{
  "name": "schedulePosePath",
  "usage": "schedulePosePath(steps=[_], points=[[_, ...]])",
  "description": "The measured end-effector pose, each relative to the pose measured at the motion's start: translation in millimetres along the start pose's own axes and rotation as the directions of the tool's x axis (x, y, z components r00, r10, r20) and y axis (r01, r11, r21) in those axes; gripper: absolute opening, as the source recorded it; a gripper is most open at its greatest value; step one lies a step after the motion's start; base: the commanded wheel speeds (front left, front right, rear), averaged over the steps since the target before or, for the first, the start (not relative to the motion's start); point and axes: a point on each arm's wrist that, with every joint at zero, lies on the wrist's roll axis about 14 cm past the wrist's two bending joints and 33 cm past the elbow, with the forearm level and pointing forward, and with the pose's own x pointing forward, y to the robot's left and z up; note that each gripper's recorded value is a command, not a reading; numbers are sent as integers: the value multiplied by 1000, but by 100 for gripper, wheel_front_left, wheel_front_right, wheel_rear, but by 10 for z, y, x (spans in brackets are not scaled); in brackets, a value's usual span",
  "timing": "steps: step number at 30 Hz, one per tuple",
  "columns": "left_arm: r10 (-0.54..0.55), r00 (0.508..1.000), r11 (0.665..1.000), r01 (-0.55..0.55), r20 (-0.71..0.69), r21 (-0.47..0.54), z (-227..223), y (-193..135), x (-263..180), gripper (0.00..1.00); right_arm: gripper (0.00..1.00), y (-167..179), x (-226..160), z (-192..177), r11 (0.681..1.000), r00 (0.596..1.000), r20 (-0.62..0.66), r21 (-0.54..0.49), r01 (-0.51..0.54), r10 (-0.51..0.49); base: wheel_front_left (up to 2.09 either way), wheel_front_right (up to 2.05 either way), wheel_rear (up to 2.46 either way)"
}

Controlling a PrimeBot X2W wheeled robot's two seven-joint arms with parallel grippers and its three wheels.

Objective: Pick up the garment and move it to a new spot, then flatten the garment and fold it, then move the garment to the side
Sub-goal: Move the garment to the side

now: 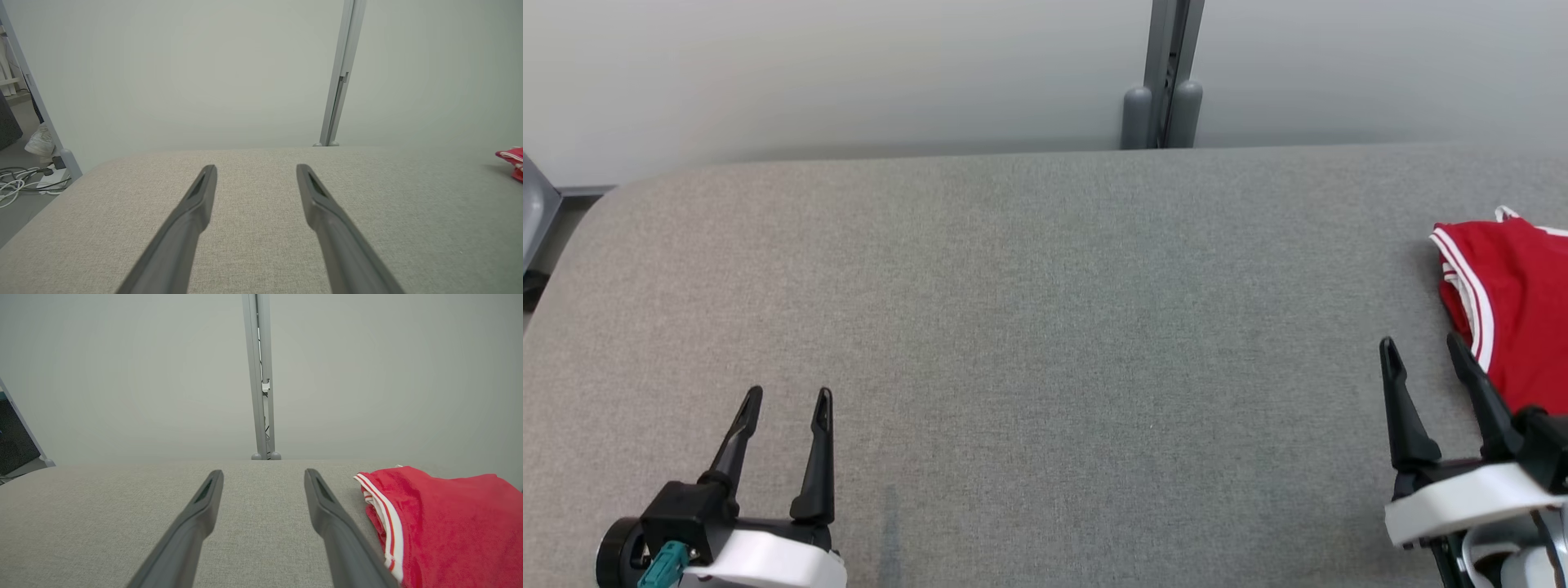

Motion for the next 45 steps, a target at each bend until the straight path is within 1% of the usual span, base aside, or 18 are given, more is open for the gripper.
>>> schedulePosePath(steps=[1,7,15,29,45], points=[[-1,1000,1000,1,-2,0,-1,-2,-55,100,100,0,-96,8,1000,1000,-4,2,5,-5,0,0,0],[-7,1000,1000,7,-5,1,17,-26,-207,100,100,-25,-374,51,1000,1000,-12,9,28,-28,0,0,0],[-16,1000,1000,16,-10,1,36,-57,-316,100,100,-70,-588,132,999,999,-1,11,53,-53,0,0,0],[0,1000,1000,0,-5,10,73,3,-366,100,100,-61,-676,246,998,998,24,4,57,-57,0,0,0],[13,1000,1000,-13,-2,10,86,38,-371,100,100,-69,-703,211,998,998,9,8,62,-62,0,0,0]])
